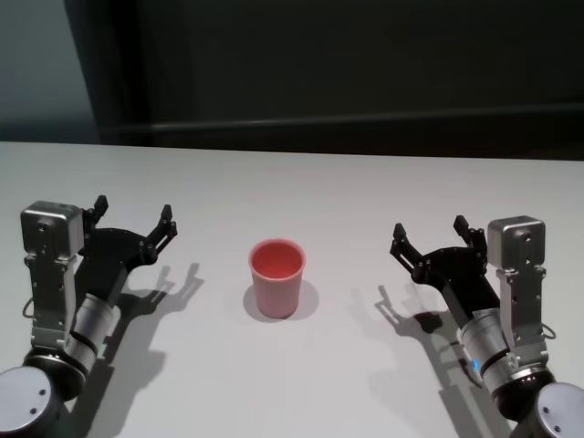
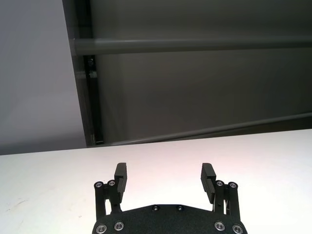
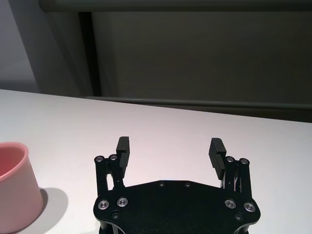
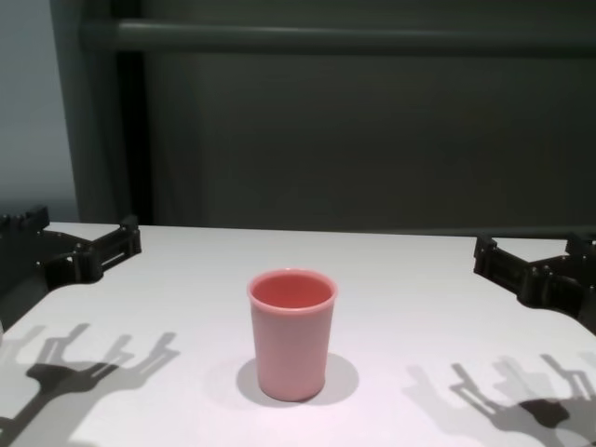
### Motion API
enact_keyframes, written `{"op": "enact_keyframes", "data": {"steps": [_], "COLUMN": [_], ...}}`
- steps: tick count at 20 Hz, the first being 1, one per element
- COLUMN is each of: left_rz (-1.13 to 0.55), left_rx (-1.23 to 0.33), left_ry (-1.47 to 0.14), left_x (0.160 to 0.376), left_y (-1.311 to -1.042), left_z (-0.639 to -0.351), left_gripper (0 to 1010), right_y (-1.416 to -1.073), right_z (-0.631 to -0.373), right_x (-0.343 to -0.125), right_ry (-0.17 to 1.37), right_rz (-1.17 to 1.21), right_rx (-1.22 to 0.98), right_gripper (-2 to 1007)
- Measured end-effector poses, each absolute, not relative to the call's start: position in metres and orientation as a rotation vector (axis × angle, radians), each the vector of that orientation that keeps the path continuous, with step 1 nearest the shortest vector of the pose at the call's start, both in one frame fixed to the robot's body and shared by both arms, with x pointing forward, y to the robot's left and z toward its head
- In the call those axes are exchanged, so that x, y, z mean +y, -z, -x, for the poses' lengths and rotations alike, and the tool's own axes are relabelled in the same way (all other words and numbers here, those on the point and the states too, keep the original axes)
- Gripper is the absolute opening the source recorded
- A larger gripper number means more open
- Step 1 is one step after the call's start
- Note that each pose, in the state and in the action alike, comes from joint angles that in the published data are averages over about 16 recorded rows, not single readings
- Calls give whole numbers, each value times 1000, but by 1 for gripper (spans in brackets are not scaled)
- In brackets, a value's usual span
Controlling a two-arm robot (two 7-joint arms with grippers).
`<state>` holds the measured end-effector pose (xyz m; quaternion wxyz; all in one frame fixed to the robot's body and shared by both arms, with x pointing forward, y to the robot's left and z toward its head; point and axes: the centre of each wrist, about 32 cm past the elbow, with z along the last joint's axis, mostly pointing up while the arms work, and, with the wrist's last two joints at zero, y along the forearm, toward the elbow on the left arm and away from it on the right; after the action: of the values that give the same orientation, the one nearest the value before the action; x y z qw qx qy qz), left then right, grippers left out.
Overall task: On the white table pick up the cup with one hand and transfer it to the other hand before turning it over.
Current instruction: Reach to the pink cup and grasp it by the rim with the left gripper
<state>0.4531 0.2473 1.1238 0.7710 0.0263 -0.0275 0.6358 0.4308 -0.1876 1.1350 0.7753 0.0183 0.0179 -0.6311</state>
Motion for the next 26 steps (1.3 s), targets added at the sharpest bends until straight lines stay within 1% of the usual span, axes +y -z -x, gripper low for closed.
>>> {"op": "enact_keyframes", "data": {"steps": [26], "left_rz": [-57], "left_rx": [-60], "left_ry": [-1378], "left_x": [247], "left_y": [-1124], "left_z": [-453], "left_gripper": [1001], "right_y": [-1135], "right_z": [-431], "right_x": [-188], "right_ry": [1366], "right_rz": [-40], "right_rx": [39], "right_gripper": [1002]}}
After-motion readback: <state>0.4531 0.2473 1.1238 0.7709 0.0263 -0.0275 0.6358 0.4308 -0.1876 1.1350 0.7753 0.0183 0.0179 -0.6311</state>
